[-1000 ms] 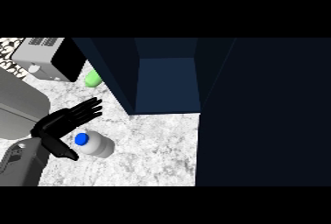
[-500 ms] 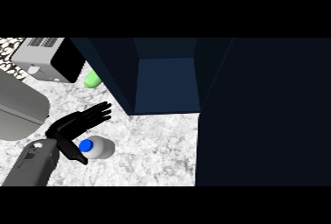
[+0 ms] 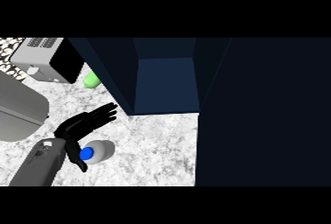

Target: Pick up the bottled water, place it into the cabinet and close the cabinet

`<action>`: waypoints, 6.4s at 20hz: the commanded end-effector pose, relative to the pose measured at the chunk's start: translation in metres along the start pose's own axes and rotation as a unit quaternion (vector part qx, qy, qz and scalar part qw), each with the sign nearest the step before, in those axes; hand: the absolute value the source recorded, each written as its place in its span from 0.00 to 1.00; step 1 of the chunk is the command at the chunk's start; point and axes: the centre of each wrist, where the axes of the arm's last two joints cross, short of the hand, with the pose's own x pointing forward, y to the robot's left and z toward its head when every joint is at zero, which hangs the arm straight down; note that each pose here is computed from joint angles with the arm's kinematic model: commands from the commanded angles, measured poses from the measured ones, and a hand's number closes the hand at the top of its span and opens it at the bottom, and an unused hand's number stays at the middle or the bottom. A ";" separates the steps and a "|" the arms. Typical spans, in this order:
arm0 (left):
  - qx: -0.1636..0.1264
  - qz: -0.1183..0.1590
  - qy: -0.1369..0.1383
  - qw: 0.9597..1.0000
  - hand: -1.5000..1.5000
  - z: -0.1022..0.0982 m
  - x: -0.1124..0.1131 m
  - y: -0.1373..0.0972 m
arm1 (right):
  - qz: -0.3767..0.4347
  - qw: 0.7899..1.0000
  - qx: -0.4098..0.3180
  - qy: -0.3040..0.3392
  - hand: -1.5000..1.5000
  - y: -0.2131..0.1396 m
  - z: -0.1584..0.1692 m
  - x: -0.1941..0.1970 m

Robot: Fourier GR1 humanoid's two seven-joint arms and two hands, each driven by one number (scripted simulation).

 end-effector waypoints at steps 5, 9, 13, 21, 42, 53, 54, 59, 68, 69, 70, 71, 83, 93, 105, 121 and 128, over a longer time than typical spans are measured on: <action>-0.079 0.087 -0.040 0.992 0.00 -0.014 -0.034 -0.021 | 0.002 1.000 0.000 0.001 0.00 0.004 0.000 0.000; -0.108 0.108 -0.022 0.988 0.00 -0.016 -0.035 -0.020 | -0.002 1.000 0.000 -0.003 0.00 0.001 -0.001 -0.006; -0.117 0.137 -0.015 0.983 0.00 -0.019 -0.052 -0.033 | -0.010 1.000 -0.010 0.004 0.00 0.002 -0.008 -0.001; -0.162 0.145 -0.013 0.976 0.00 -0.039 -0.059 -0.055 | -0.017 1.000 0.001 0.007 0.00 0.004 -0.005 -0.007; 0.289 0.173 -0.214 0.917 1.00 0.028 -0.076 -0.036 | 0.011 0.999 -0.033 0.003 0.00 0.001 -0.003 -0.003; 0.317 0.206 -0.266 0.887 1.00 0.021 -0.090 -0.056 | 0.007 1.000 -0.015 0.019 0.00 -0.003 0.001 -0.012; 0.304 0.206 -0.268 0.891 1.00 0.021 -0.079 -0.064 | -0.004 1.000 -0.013 0.013 0.00 0.003 -0.013 -0.017; 0.305 0.198 -0.264 0.893 1.00 0.031 -0.059 -0.060 | -0.004 1.000 -0.006 0.013 0.00 -0.001 0.002 -0.024; 0.265 0.164 -0.258 0.914 1.00 -0.021 0.008 -0.105 | -0.007 1.000 -0.013 0.018 0.00 0.000 -0.005 -0.014; 0.275 0.153 -0.268 0.911 1.00 -0.024 -0.006 -0.109 | -0.018 1.000 -0.006 0.015 0.00 0.021 0.005 -0.022; 0.283 0.144 -0.262 0.911 1.00 -0.033 0.001 -0.110 | -0.019 1.000 -0.001 0.011 0.00 0.012 0.006 -0.010; 0.269 0.139 -0.272 0.913 1.00 -0.043 0.038 -0.107 | -0.018 1.000 -0.003 0.012 0.00 0.012 -0.012 -0.013; 0.272 0.086 -0.258 0.923 1.00 -0.112 0.116 -0.153 | -0.022 1.000 -0.008 0.020 0.00 0.009 -0.008 -0.018; 0.316 -0.011 -0.261 0.912 1.00 -0.176 0.186 -0.161 | -0.029 0.999 -0.008 0.023 0.00 0.013 -0.006 -0.024; 0.385 -0.093 -0.217 0.892 1.00 -0.219 0.183 -0.135 | -0.027 0.999 0.003 0.024 0.00 0.004 -0.022 -0.028; 0.468 -0.209 -0.171 0.841 1.00 -0.221 0.161 -0.106 | -0.038 0.999 0.022 0.015 0.00 0.004 -0.027 -0.032; 0.509 -0.270 -0.141 0.805 1.00 -0.198 0.143 -0.077 | -0.027 0.999 0.027 0.017 0.00 0.003 -0.027 -0.025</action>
